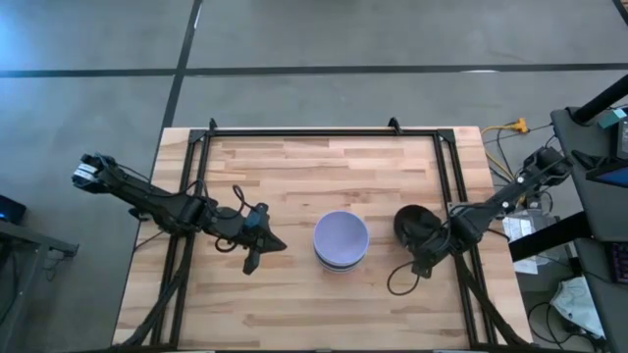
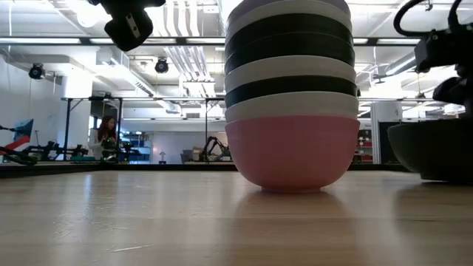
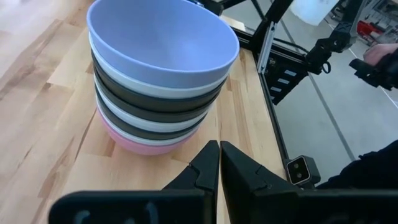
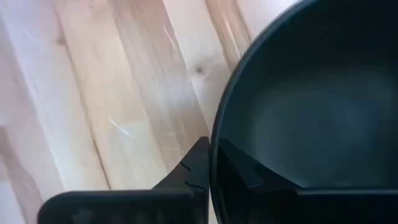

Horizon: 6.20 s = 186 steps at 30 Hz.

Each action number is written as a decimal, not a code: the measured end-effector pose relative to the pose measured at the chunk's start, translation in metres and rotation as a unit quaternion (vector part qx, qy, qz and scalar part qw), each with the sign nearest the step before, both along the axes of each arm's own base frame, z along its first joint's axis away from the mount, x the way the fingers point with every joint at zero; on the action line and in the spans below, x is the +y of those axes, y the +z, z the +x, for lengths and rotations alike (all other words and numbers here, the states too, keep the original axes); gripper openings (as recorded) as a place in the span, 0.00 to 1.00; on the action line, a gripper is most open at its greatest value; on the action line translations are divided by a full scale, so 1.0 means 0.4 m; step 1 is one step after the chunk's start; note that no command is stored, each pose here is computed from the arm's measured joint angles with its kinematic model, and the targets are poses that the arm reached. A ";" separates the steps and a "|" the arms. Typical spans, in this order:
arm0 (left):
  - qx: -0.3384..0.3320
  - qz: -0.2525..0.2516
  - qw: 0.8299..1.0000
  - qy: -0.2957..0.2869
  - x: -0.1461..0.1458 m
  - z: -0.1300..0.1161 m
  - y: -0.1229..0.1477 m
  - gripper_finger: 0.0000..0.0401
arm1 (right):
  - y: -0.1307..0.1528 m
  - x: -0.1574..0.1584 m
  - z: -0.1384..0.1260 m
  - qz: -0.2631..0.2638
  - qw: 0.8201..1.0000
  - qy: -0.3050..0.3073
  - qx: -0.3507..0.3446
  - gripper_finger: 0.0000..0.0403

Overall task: Nest bowls inside each other
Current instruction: Stack the black bowl on top of the purple bowl

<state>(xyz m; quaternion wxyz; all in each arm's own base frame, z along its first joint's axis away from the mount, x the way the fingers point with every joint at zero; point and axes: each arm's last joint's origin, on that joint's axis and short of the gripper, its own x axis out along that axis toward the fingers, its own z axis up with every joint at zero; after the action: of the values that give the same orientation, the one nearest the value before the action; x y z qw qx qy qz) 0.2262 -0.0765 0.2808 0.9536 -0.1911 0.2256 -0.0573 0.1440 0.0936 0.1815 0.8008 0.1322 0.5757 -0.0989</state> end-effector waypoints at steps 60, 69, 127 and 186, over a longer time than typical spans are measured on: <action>0.000 0.000 1.000 -0.002 0.000 0.000 0.000 0.00 | 0.526 0.111 0.418 -0.129 0.868 0.477 -0.046 0.03; 0.000 0.000 1.000 -0.002 0.000 0.000 0.000 0.00 | 0.458 0.117 0.451 -0.126 0.873 0.471 -0.028 0.03; -0.046 0.013 0.999 0.005 0.023 0.016 0.019 0.00 | 0.473 0.102 0.462 -0.086 0.932 0.348 -0.053 0.15; -0.091 0.013 0.996 -0.001 0.035 0.180 0.076 0.00 | 0.590 0.018 0.249 -0.052 0.941 0.150 -0.299 0.22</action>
<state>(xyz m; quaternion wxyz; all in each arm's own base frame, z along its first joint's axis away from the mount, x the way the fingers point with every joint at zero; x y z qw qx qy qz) 0.2983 -0.0626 0.3113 0.9725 -0.1723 0.1391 -0.0722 0.2437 0.1007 0.4175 0.9475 0.0261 0.3167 0.0365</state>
